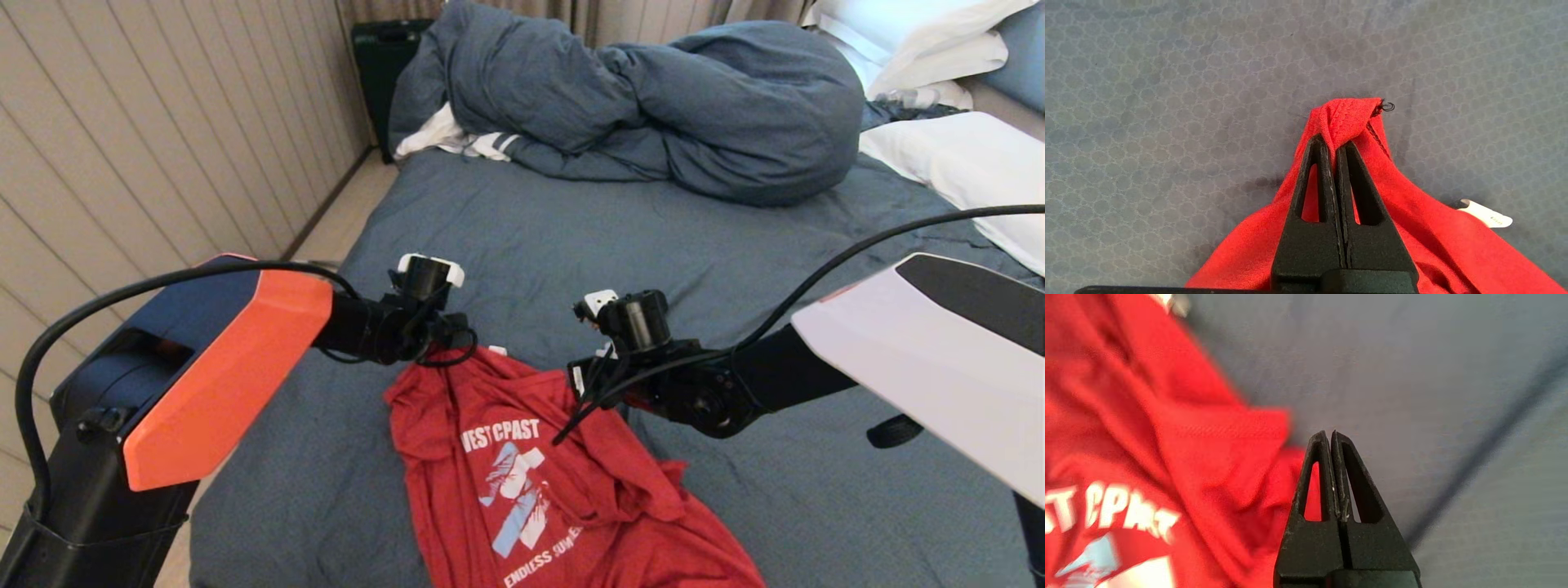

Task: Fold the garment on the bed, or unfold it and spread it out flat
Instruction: Unford the red T-shirt

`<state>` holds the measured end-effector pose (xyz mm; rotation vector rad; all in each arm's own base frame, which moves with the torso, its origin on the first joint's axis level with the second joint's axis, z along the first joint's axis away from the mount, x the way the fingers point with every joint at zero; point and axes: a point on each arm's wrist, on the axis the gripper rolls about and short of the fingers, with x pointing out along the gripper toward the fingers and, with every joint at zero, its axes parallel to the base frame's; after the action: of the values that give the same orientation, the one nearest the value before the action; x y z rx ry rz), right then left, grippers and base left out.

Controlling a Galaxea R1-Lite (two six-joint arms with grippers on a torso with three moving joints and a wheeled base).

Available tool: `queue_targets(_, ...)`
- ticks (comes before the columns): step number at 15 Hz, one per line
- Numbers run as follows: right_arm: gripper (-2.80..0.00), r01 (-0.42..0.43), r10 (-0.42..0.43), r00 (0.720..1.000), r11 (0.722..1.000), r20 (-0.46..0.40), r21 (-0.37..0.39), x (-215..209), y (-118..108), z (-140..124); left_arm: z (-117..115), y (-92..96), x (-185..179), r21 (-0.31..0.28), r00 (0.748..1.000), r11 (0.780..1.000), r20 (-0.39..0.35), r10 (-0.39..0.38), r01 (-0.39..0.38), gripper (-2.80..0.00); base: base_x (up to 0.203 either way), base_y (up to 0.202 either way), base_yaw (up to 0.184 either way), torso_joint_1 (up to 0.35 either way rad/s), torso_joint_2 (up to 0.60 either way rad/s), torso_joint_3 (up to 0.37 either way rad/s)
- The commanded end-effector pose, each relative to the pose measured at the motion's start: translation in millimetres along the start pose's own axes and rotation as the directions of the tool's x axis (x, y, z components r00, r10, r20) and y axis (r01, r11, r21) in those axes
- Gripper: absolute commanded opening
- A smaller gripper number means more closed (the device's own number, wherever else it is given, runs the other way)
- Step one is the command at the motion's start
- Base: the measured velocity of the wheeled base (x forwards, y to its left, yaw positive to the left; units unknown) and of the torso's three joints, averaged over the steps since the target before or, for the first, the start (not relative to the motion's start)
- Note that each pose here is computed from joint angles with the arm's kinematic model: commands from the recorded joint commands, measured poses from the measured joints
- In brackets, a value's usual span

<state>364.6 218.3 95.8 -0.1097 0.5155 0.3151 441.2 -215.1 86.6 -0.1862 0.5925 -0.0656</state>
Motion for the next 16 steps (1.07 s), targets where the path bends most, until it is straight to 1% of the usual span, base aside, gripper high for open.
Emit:
queue_targets(1,-1.86,-0.019,0.019,1.000,1.000,-0.023,-0.007,7.7,11.3,-11.0,2.6,-0.6,-2.3,-0.004,1.000,1.000,0.008,-0.002,0.002,-2.80,0.000,0.000,0.000,0.000,0.00,0.000)
queue_targets(2,0.00,-0.025,0.025,1.000,1.000,-0.013,-0.001,8.9,14.5,-11.4,3.6,-0.9,-2.9,-0.005,1.000,1.000,0.011,-0.003,0.003,-2.80,0.000,0.000,0.000,0.000,0.00,0.000)
queue_targets(4,0.00,-0.041,0.041,0.999,0.999,0.033,-0.006,12.3,19.7,-9.6,5.5,-0.5,-4.3,-0.007,1.000,1.000,0.015,-0.004,0.004,-2.80,0.000,0.000,0.000,0.000,0.00,0.000)
queue_targets(5,0.00,-0.046,0.046,0.998,0.999,0.036,-0.008,13.1,22.4,-9.8,5.5,-0.5,-4.3,-0.006,1.000,1.000,0.015,-0.004,0.004,-2.80,0.000,0.000,0.000,0.000,0.00,0.000)
queue_targets(8,0.00,-0.054,0.055,0.998,0.998,0.018,-0.018,24.4,29.9,-18.4,5.3,-0.8,-4.4,-0.005,1.000,1.000,0.015,-0.004,0.004,-2.80,0.000,0.000,0.000,0.000,0.00,0.000)
queue_targets(11,0.00,-0.051,0.051,0.999,0.999,0.000,-0.018,30.7,30.8,-25.6,5.9,-0.6,-4.4,-0.008,1.000,1.000,0.016,-0.004,0.004,-2.80,0.000,0.000,0.000,0.000,0.00,0.000)
queue_targets(12,-2.80,-0.049,0.049,0.999,0.999,0.002,-0.016,31.1,30.9,-25.6,6.9,-0.7,-5.4,-0.010,1.000,1.000,0.019,-0.005,0.005,-2.80,0.000,0.000,0.000,0.000,0.00,0.000)
queue_targets(16,-2.80,-0.050,0.051,0.997,0.999,0.056,-0.011,33.1,32.6,-15.0,8.4,-0.9,-6.9,-0.013,1.000,1.000,0.023,-0.007,0.007,-2.80,0.000,0.000,0.000,0.000,0.00,0.000)
